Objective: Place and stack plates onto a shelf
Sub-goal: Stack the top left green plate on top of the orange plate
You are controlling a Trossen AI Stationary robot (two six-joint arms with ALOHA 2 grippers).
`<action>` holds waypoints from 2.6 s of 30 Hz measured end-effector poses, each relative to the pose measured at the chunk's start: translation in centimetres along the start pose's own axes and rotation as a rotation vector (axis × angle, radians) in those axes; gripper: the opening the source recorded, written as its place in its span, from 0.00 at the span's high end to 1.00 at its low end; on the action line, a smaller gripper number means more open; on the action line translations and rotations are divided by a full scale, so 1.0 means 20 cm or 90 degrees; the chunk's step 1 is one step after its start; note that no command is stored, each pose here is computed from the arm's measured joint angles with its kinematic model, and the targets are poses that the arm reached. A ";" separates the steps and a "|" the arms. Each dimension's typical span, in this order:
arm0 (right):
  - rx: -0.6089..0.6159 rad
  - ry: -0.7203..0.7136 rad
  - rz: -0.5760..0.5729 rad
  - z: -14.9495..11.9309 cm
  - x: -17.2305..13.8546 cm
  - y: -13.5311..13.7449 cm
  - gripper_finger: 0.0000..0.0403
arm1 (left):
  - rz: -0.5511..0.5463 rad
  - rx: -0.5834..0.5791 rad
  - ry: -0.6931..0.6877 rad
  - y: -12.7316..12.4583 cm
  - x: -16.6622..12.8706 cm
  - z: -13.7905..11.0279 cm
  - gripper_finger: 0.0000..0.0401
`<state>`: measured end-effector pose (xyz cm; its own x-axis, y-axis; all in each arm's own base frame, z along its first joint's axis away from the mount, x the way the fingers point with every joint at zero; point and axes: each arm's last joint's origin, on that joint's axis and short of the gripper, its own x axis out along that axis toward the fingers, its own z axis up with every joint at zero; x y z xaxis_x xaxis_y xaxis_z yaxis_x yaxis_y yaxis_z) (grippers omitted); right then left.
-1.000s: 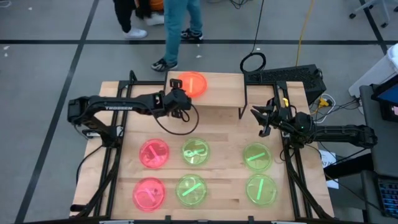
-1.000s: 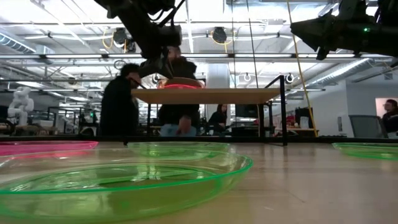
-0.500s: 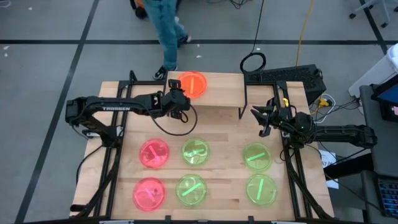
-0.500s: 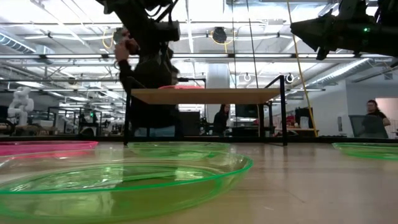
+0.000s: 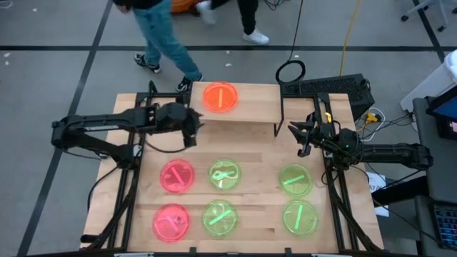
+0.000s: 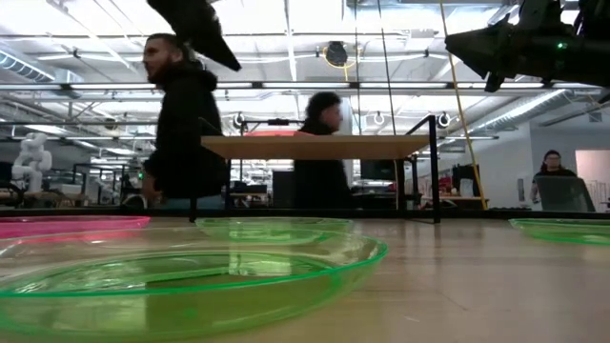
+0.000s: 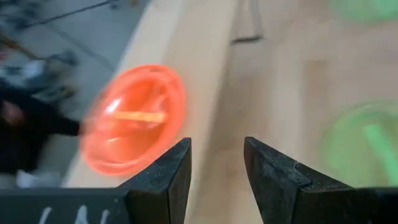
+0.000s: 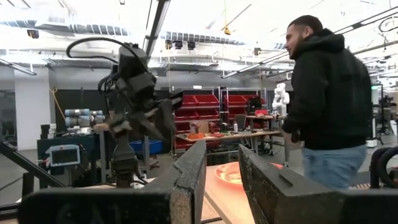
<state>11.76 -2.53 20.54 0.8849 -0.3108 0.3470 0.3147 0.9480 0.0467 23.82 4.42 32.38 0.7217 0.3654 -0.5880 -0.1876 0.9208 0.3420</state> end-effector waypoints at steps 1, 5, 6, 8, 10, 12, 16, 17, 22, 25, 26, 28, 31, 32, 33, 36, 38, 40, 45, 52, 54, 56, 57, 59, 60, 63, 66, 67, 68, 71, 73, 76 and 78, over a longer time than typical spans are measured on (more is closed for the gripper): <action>0.000 0.000 0.000 0.00 0.00 0.00 0.81 | -0.015 -0.015 -0.007 0.00 -0.02 -0.02 0.62; 0.008 0.000 0.000 0.00 0.00 0.00 0.81 | -0.034 -0.063 -0.025 -0.04 -0.08 -0.11 0.62; 0.015 0.000 0.000 0.00 0.00 0.00 0.81 | -0.039 -0.076 -0.035 -0.05 -0.09 -0.14 0.62; 0.019 0.000 0.000 0.00 0.00 0.00 0.81 | -0.056 -0.102 -0.075 -0.10 -0.11 -0.17 0.62; 0.019 0.000 0.000 0.00 0.00 0.00 0.81 | -0.077 -0.111 -0.104 -0.15 -0.13 -0.21 0.62; 0.019 0.003 0.000 0.00 0.00 0.00 0.81 | -0.098 -0.116 -0.124 -0.20 -0.14 -0.25 0.62; 0.034 0.015 -0.001 -0.01 0.00 0.00 0.81 | -0.135 -0.132 -0.119 -0.27 -0.14 -0.35 0.62; 0.038 0.015 -0.001 -0.01 0.00 0.00 0.81 | -0.142 -0.134 -0.112 -0.29 -0.14 -0.37 0.62; 0.042 0.003 -0.002 0.00 0.00 0.00 0.81 | -0.164 -0.118 -0.096 -0.34 -0.13 -0.43 0.62; 0.044 0.004 -0.002 0.00 0.00 0.00 0.81 | -0.163 -0.112 -0.093 -0.34 -0.12 -0.44 0.62; 0.047 0.004 -0.002 0.00 0.00 0.00 0.81 | -0.163 -0.110 -0.089 -0.35 -0.12 -0.45 0.62; 0.047 0.004 -0.002 0.00 0.00 0.00 0.81 | -0.163 -0.104 -0.078 -0.36 -0.10 -0.48 0.62; 0.055 0.005 -0.002 0.00 0.00 0.00 0.81 | -0.160 -0.106 -0.078 -0.38 -0.06 -0.53 0.62; 0.065 0.010 -0.002 -0.01 0.00 0.00 0.81 | -0.160 -0.109 -0.089 -0.39 -0.05 -0.55 0.62; 0.073 0.020 -0.003 -0.02 0.00 0.00 0.81 | -0.160 -0.113 -0.099 -0.39 -0.03 -0.57 0.62; 0.079 0.042 0.011 -0.03 0.00 0.00 0.81 | -0.159 -0.116 -0.127 -0.42 0.01 -0.62 0.62; 0.079 0.049 0.014 -0.04 0.01 0.01 0.81 | -0.159 -0.113 -0.138 -0.42 0.02 -0.64 0.62; 0.074 0.045 0.014 -0.03 0.02 0.01 0.81 | -0.157 -0.100 -0.142 -0.42 0.01 -0.64 0.62; 0.054 0.030 0.015 0.02 0.05 0.01 0.81 | -0.145 -0.103 -0.194 -0.39 -0.04 -0.61 0.62; 0.035 0.075 0.013 0.02 0.08 0.02 0.81 | -0.105 -0.079 -0.300 -0.34 -0.13 -0.56 0.62; 0.031 0.113 0.012 0.04 0.11 0.02 0.81 | -0.074 -0.068 -0.328 -0.32 -0.15 -0.55 0.62; 0.026 0.149 0.012 0.06 0.15 0.03 0.81 | -0.054 -0.066 -0.338 -0.31 -0.16 -0.54 0.62; 0.024 0.164 0.012 0.06 0.16 0.03 0.81 | -0.050 -0.069 -0.343 -0.31 -0.16 -0.54 0.62; 0.022 0.186 0.018 0.08 0.19 0.03 0.81 | -0.052 -0.076 -0.342 -0.31 -0.16 -0.54 0.62; 0.022 0.193 0.027 0.09 0.21 0.04 0.81 | -0.055 -0.083 -0.339 -0.31 -0.16 -0.54 0.62; 0.026 0.207 0.060 0.10 0.24 0.05 0.81 | -0.063 -0.091 -0.328 -0.32 -0.15 -0.55 0.62; 0.041 0.223 0.087 0.08 0.26 0.07 0.81 | -0.068 -0.100 -0.323 -0.32 -0.15 -0.55 0.62; 0.045 0.226 0.094 0.08 0.27 0.09 0.81 | -0.073 -0.106 -0.320 -0.32 -0.15 -0.55 0.62; 0.045 0.226 0.103 0.08 0.28 0.10 0.81 | -0.079 -0.111 -0.317 -0.32 -0.15 -0.56 0.62; 0.022 0.242 0.131 0.06 0.32 0.14 0.81 | -0.104 -0.114 -0.311 -0.33 -0.14 -0.57 0.62; 0.001 0.260 0.146 0.04 0.34 0.17 0.81 | -0.109 -0.109 -0.308 -0.34 -0.13 -0.58 0.62; -0.017 0.280 0.158 0.00 0.37 0.19 0.81 | -0.109 -0.117 -0.323 -0.34 -0.12 -0.59 0.62; -0.016 0.286 0.163 -0.03 0.39 0.21 0.81 | -0.108 -0.123 -0.337 -0.35 -0.12 -0.60 0.62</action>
<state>20.13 -1.09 22.92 0.9930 -0.0730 -0.0930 0.0723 0.9973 -0.0106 15.49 -1.18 22.64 0.9772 0.1394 -0.1601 -0.1234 0.9867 0.1059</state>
